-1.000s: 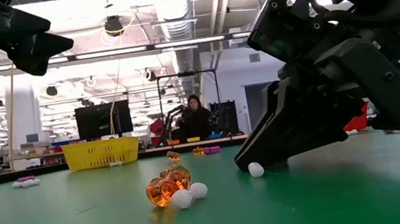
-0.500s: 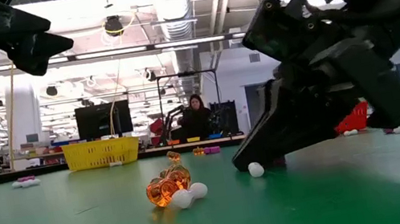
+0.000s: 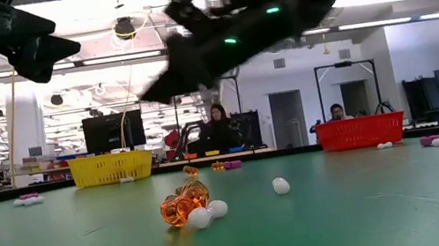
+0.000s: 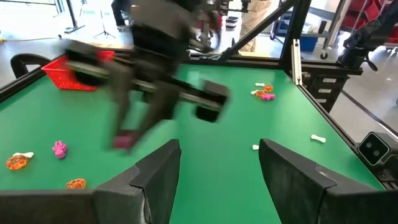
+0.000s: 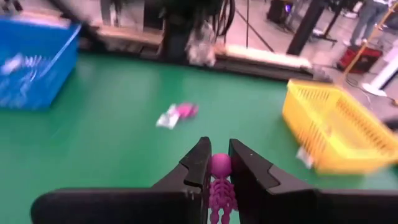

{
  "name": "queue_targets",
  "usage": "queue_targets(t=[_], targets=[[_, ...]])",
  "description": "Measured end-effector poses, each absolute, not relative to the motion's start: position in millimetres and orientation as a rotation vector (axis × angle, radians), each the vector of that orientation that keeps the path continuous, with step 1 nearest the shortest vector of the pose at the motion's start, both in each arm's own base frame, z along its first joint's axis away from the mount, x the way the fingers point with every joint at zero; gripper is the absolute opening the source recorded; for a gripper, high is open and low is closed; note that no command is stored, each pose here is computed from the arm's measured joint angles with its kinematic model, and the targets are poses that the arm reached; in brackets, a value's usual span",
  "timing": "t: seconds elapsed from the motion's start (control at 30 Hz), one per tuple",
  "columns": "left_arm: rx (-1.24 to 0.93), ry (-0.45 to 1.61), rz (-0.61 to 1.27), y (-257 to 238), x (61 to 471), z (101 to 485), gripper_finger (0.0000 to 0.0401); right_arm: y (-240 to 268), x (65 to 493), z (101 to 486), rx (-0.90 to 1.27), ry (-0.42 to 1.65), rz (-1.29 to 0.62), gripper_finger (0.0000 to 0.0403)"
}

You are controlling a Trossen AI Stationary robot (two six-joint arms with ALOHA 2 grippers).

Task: Sort Halloween decoration
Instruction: Put the pink skeleton toy into the yellow bin, then put the pumpkin toy into the orange bin

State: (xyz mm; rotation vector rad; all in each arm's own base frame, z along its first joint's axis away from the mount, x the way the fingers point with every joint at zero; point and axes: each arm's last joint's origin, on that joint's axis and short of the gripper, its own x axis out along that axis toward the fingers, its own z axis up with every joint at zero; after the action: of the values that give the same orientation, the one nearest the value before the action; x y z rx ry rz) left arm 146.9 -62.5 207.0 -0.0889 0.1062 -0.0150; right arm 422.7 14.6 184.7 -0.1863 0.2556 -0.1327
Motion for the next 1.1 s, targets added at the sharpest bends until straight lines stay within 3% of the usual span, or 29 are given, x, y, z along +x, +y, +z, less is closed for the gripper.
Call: queue_targets(t=[0.43,0.73,1.1], targets=[[-0.09,0.106,-0.015,-62,147,207,0.0208,-126,546,208,-0.007,0.184,-0.245,0.0076],[-0.081,0.11,-0.016,-62,147,207,0.0208,-174,566,186,0.219,0.216,-0.242,0.0104],[-0.072,0.136,-0.016,-62,147,204,0.0208,-177,563,193,0.2,0.233,-0.222,0.0197]])
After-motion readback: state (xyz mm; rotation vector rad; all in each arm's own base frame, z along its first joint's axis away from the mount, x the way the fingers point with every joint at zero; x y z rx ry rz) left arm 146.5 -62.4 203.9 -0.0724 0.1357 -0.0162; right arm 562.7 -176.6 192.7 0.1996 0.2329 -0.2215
